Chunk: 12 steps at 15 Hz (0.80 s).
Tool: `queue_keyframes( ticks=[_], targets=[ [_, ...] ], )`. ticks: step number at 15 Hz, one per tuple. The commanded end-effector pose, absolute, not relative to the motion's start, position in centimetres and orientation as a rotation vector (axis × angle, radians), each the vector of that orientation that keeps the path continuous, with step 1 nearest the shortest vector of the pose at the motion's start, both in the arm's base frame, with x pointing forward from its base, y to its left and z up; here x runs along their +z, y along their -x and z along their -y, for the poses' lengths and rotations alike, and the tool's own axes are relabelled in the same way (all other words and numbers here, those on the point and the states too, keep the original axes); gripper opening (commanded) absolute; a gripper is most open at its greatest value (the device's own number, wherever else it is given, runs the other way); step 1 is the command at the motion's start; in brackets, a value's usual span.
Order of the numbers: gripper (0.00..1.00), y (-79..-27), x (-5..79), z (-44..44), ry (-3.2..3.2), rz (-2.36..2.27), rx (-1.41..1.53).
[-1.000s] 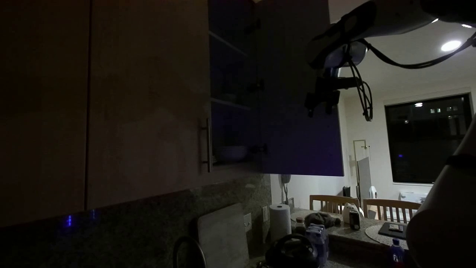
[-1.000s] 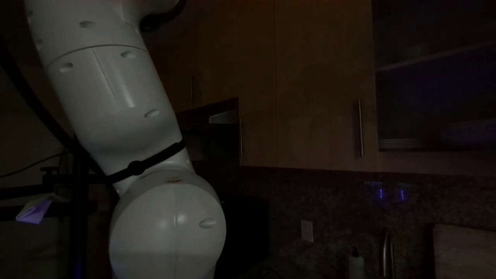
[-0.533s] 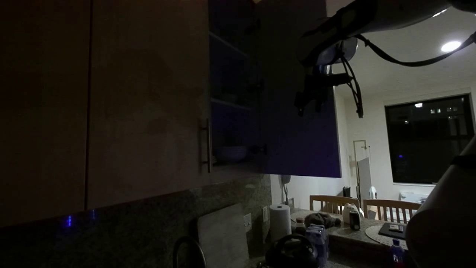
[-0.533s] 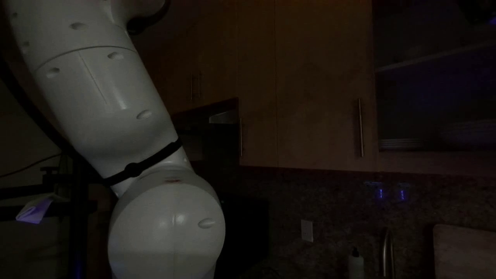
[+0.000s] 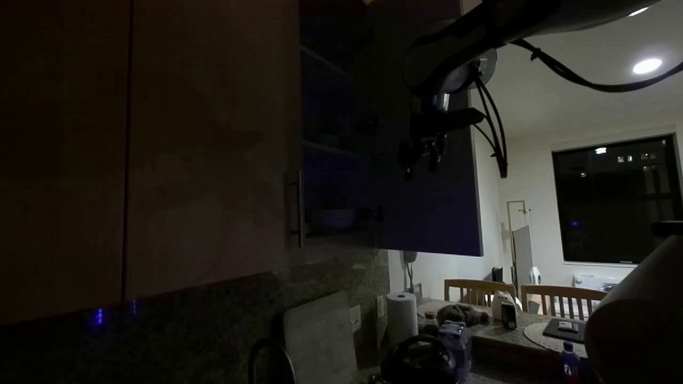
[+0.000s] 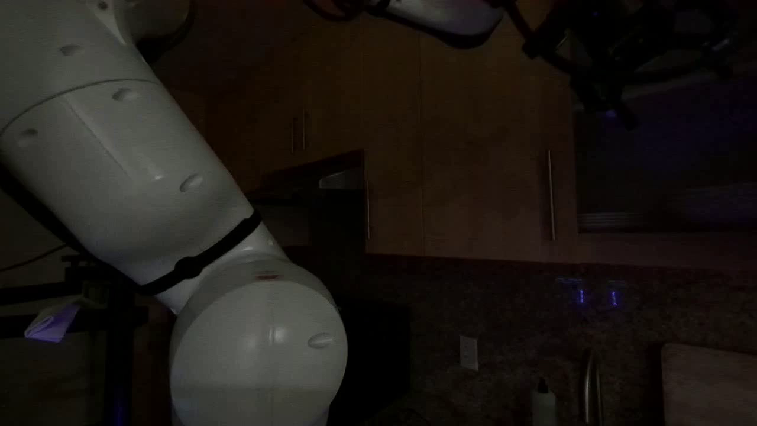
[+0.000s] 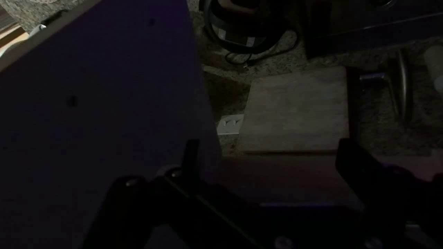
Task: Open the right door of the cabinet above the sink
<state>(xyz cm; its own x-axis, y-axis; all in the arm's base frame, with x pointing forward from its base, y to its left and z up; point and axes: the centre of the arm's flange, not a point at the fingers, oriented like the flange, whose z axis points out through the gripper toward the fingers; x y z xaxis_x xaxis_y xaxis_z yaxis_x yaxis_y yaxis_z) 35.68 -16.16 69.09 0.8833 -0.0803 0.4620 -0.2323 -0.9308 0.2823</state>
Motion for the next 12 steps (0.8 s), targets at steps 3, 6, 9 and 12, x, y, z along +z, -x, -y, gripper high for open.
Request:
queue_keyframes(
  ticks=[3, 6, 9, 12],
  targets=[
    [1.00, -33.6, 64.7, 8.3, -2.762, 0.155, 0.623],
    [1.00, -33.9, 62.5, 4.6, -2.849, 0.090, 0.546],
    [1.00, -34.1, 60.6, 1.9, -2.981, 0.034, 0.464],
    [1.00, -34.3, 59.1, 0.2, -3.059, 0.029, 0.429]
  ],
)
